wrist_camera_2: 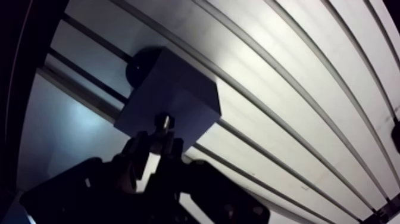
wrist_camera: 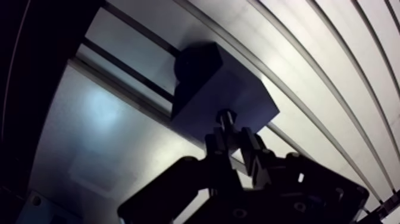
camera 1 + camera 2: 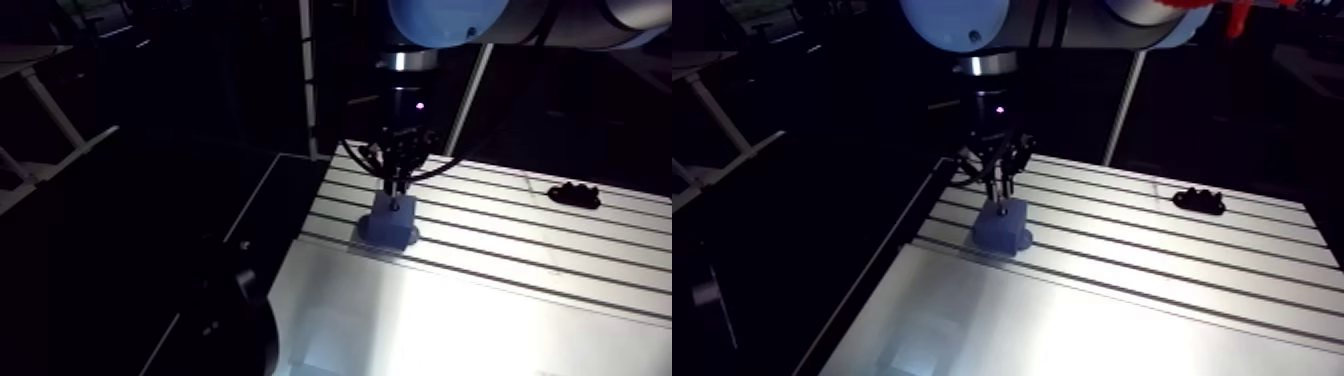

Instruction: Pick up the M10 bolt and insert it into the hex recess until seated.

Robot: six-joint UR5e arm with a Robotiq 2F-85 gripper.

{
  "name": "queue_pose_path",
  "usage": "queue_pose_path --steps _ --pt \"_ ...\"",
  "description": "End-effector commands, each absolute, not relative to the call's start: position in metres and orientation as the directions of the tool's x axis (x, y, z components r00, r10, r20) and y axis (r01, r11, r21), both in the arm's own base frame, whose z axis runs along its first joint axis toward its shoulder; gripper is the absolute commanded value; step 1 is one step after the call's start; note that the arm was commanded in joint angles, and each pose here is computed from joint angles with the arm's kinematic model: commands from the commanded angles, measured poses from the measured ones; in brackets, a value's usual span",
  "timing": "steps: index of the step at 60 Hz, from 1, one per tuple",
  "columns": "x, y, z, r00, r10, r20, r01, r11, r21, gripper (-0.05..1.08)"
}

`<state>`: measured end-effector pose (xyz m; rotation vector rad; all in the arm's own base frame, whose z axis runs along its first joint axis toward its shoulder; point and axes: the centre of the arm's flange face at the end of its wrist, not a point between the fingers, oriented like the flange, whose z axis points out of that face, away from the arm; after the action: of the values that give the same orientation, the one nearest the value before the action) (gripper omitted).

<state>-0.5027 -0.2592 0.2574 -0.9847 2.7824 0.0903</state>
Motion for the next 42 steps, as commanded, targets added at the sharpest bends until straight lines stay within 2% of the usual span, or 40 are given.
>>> queue_pose_path --steps 1,42 --pt "-0.5014 -0.2587 0.2554 -0.761 -0.617 -0.201 -0.628 0.778 -0.008 0.99" --pt "-0.503 -0.2593 0.2533 -0.762 -0.615 -0.202 -0.627 0.779 -0.01 0.99"
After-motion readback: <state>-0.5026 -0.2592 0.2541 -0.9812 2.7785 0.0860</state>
